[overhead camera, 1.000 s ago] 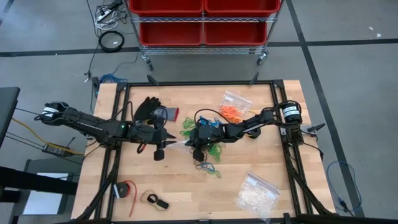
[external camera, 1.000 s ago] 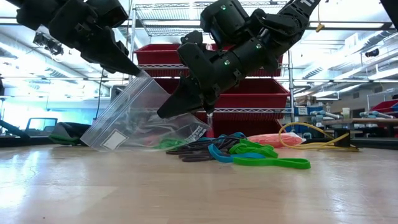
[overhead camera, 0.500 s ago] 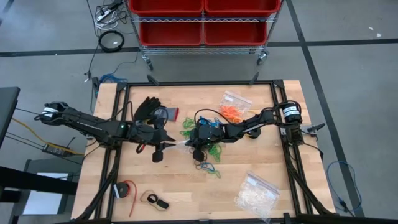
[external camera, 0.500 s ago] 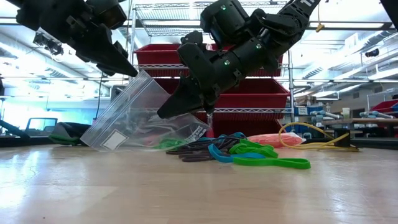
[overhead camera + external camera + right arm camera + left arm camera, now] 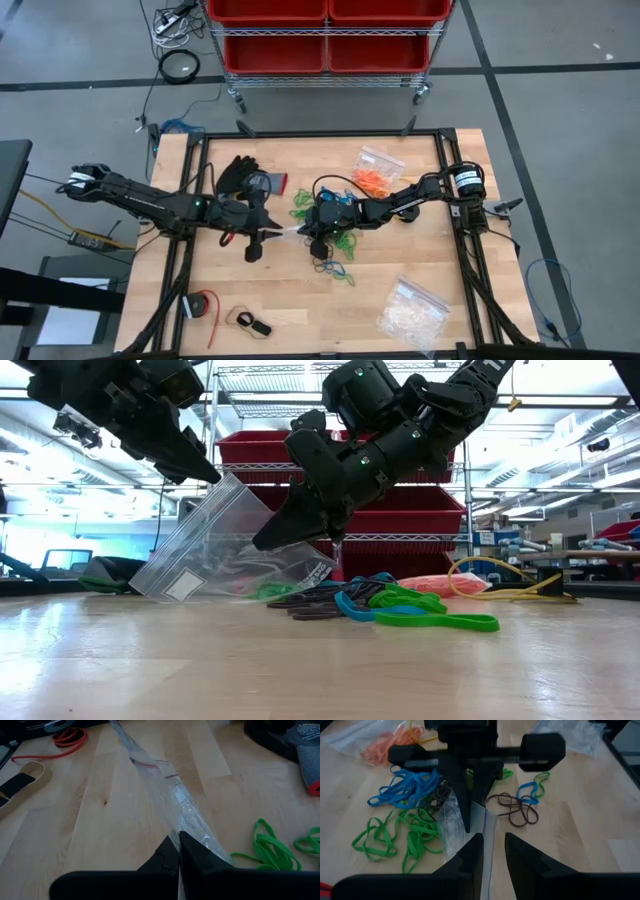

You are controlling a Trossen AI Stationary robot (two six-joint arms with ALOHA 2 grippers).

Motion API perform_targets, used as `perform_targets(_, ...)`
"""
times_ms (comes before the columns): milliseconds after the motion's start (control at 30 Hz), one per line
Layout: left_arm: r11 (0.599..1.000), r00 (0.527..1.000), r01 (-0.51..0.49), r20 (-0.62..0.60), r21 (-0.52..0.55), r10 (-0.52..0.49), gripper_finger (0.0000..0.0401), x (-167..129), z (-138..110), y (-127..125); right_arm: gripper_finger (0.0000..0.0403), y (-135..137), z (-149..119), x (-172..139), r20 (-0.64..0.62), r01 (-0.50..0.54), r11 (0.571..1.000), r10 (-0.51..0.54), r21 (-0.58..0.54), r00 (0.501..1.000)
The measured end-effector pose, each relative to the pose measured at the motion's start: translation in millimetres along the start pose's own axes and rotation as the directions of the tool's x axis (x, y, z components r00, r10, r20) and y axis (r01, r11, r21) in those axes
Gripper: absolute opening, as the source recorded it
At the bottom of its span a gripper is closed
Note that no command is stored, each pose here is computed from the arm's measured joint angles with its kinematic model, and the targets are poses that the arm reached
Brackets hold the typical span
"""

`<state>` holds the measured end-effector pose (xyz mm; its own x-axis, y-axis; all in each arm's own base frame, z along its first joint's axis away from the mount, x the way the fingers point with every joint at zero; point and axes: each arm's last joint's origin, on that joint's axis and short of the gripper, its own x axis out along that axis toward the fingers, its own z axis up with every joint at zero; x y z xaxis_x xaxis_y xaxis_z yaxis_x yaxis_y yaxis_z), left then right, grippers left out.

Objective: Sort rubber bands
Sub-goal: Open the transparent zip bag

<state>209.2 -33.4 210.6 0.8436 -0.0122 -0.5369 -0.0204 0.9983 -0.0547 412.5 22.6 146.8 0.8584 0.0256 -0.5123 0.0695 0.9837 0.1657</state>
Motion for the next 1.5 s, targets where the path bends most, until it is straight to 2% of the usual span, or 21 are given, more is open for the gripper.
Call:
perform_targets(200, 0.999, 0.998, -0.037, -0.051, 0.009, 0.037, 0.0088, 8.8, -6.2, 0.6, 0.0, 0.0, 0.0, 0.0, 0.0, 0.0, 1.0, 0.0, 0.001, 1.0)
perform_targets(400, 0.999, 0.999, -0.05, -0.02, 0.021, 0.051, 0.0088, 6.7, -3.2, 0.9, 0.0, 0.0, 0.0, 0.0, 0.0, 0.0, 1.0, 0.0, 0.001, 1.0)
perform_targets(900, 0.999, 0.999, -0.035, -0.04, 0.025, 0.036, 0.0088, 5.7, -4.9, 0.8, 0.0, 0.0, 0.0, 0.0, 0.0, 0.0, 1.0, 0.0, 0.002, 1.0)
perform_targets(1500, 0.995, 0.994, -0.099, -0.05, 0.032, 0.101, 0.0088, 5.3, -6.4, 2.9, 0.0, 0.1, -0.2, 0.0, 0.0, 0.0, 1.0, 0.0, 0.003, 1.0)
